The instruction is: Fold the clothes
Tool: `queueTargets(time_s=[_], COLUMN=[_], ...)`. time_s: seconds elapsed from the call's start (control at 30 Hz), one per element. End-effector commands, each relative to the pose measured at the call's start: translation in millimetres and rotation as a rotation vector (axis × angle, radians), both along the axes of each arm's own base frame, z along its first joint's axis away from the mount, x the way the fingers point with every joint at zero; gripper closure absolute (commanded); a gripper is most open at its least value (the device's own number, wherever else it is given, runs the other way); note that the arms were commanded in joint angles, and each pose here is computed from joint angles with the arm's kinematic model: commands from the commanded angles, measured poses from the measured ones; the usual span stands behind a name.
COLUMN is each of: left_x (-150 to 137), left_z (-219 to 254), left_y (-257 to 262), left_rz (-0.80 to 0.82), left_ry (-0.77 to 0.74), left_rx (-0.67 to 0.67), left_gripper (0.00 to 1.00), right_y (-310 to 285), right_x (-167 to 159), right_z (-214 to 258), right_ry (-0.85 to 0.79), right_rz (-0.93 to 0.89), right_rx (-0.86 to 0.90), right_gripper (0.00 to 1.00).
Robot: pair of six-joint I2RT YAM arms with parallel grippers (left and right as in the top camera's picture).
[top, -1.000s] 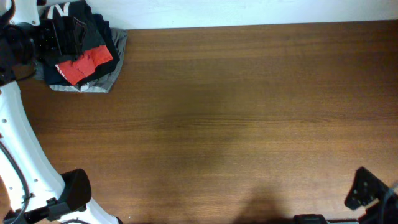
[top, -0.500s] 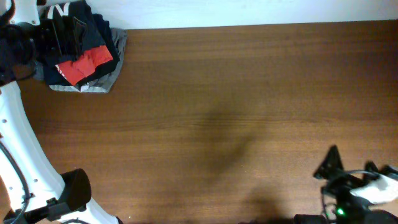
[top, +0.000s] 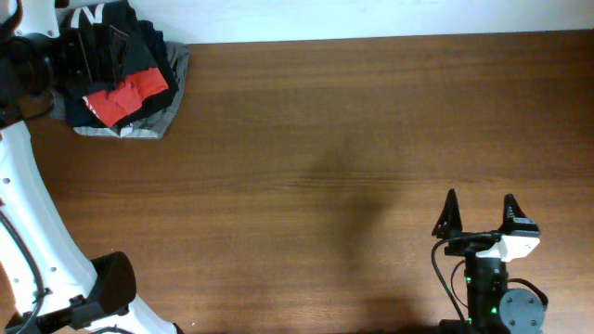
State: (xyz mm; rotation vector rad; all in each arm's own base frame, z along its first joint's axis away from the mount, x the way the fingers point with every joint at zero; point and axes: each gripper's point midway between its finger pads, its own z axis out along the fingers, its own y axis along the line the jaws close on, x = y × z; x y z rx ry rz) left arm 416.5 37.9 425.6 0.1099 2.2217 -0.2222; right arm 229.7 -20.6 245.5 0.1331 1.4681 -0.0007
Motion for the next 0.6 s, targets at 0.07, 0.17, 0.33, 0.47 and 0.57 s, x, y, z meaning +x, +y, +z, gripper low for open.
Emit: queueTargets(time_s=[0.07, 0.17, 0.33, 0.47, 0.57], left_x=[0, 0, 0, 0, 0], left_z=[1, 1, 1, 1, 1], left_y=[-1, -1, -1, -1, -1], left_rz=[-0.016, -0.016, -0.016, -0.016, -0.016], left_ry=[-0.007, -0.007, -0.007, -0.007, -0.007], left_rx=[0.006, 0.006, 0.006, 0.006, 0.006], left_gripper=[0.01, 0.01, 0.01, 0.01, 0.01], right_y=[8, 8, 7, 10, 16], right_x=[7, 10, 14, 17, 17], right_z=[-15, -26, -47, -60, -72], right_ry=[-0.015, -0.003, 0.027, 0.058, 0.108], right_rz=[0.051, 0.051, 0.051, 0.067, 0.095], right_rx=[-0.022, -0.021, -0.018, -0.057, -0.135], right_gripper=[0.01, 0.02, 0.01, 0.01, 0.01])
